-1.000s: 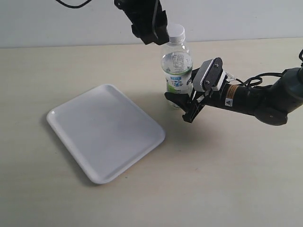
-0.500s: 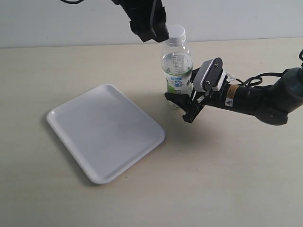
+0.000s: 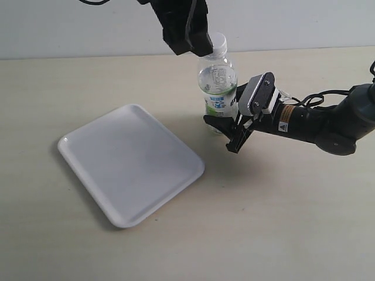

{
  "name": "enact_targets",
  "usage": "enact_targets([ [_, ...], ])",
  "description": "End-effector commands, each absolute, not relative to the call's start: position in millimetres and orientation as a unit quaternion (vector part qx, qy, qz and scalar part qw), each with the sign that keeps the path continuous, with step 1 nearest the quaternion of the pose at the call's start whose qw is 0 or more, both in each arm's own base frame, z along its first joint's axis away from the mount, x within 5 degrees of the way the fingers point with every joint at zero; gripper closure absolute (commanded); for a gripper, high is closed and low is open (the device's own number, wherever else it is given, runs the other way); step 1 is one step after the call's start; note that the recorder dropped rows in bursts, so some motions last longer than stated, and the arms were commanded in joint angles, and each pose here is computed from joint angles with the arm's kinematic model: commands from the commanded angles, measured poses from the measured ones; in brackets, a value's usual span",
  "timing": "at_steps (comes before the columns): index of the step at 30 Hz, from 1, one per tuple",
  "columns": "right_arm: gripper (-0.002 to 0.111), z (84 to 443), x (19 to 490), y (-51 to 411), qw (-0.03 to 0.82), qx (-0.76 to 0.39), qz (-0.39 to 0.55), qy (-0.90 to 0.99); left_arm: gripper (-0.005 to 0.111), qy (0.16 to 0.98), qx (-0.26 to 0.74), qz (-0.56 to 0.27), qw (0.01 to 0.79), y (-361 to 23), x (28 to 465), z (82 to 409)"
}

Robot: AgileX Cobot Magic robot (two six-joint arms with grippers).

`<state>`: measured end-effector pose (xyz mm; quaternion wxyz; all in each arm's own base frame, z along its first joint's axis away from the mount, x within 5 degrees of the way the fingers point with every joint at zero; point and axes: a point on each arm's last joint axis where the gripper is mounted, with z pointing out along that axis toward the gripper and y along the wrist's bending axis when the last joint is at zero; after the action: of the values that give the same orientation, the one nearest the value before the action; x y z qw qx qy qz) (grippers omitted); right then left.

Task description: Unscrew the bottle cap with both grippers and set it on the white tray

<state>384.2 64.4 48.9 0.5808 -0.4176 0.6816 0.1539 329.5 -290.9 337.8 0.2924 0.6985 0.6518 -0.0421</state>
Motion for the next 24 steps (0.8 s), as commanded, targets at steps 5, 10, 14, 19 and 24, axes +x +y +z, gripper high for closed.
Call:
enact_targets([
  [5, 0.108, 32.1, 380.9, 60.3, 0.538, -0.45, 0.123, 0.702, 0.032, 0.622, 0.72, -0.044, 0.306, -294.2, 326.4, 342.7],
  [10, 0.108, 32.1, 380.9, 60.3, 0.538, -0.454, 0.12, 0.7, 0.032, 0.615, 0.728, -0.061, 0.297, -300.3, 328.9, 331.1],
  [14, 0.108, 31.1, 380.8, 59.8, 0.534, -0.455, 0.118, 0.703, 0.032, 0.617, 0.728, -0.06, 0.293, -303.4, 333.0, 322.5],
  [19, 0.108, 30.9, 380.8, 59.7, 0.533, -0.455, 0.117, 0.704, 0.033, 0.618, 0.727, -0.059, 0.293, -306.4, 336.9, 315.3],
  [24, 0.108, 30.9, 380.8, 59.7, 0.533, -0.455, 0.117, 0.704, 0.033, 0.618, 0.724, -0.056, 0.302, -308.0, 339.5, 313.9],
])
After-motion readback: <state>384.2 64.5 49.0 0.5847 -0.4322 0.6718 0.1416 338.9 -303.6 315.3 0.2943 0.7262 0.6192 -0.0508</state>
